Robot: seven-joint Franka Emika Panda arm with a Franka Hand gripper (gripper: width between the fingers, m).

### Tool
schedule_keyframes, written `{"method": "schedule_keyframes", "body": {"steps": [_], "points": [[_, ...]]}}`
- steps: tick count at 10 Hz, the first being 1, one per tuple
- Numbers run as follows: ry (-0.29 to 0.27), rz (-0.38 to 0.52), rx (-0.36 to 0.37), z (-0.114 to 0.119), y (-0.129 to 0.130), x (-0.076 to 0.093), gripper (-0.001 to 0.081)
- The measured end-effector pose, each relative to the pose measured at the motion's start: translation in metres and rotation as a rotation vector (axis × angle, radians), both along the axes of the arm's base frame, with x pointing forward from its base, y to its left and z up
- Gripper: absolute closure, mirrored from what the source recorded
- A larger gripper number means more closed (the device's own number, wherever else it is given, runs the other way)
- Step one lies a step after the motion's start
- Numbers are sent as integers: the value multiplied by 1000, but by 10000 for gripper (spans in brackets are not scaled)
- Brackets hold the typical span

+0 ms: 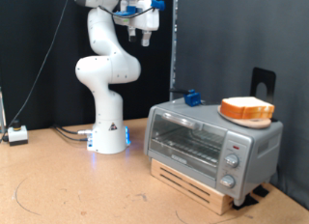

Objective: Make a piece of toast with the oven

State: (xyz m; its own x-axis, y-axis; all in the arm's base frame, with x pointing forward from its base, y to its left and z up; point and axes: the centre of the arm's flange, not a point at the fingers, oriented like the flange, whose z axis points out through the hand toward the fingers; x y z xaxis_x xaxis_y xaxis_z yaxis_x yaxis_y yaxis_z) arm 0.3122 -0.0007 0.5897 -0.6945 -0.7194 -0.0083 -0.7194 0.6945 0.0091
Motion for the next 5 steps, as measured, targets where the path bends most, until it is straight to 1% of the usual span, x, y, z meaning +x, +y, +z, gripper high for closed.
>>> {"method": "schedule_keyframes", "body": {"steps": [1, 2, 3, 4, 5], "points": [[-3, 41, 9, 1, 2, -1, -3], [-14, 156, 10, 3, 8, -3, -3], [-28, 288, 10, 6, 15, -10, -3], [-32, 417, 0, 7, 17, -20, -3], [-31, 541, -27, 4, 12, -26, -3]]}}
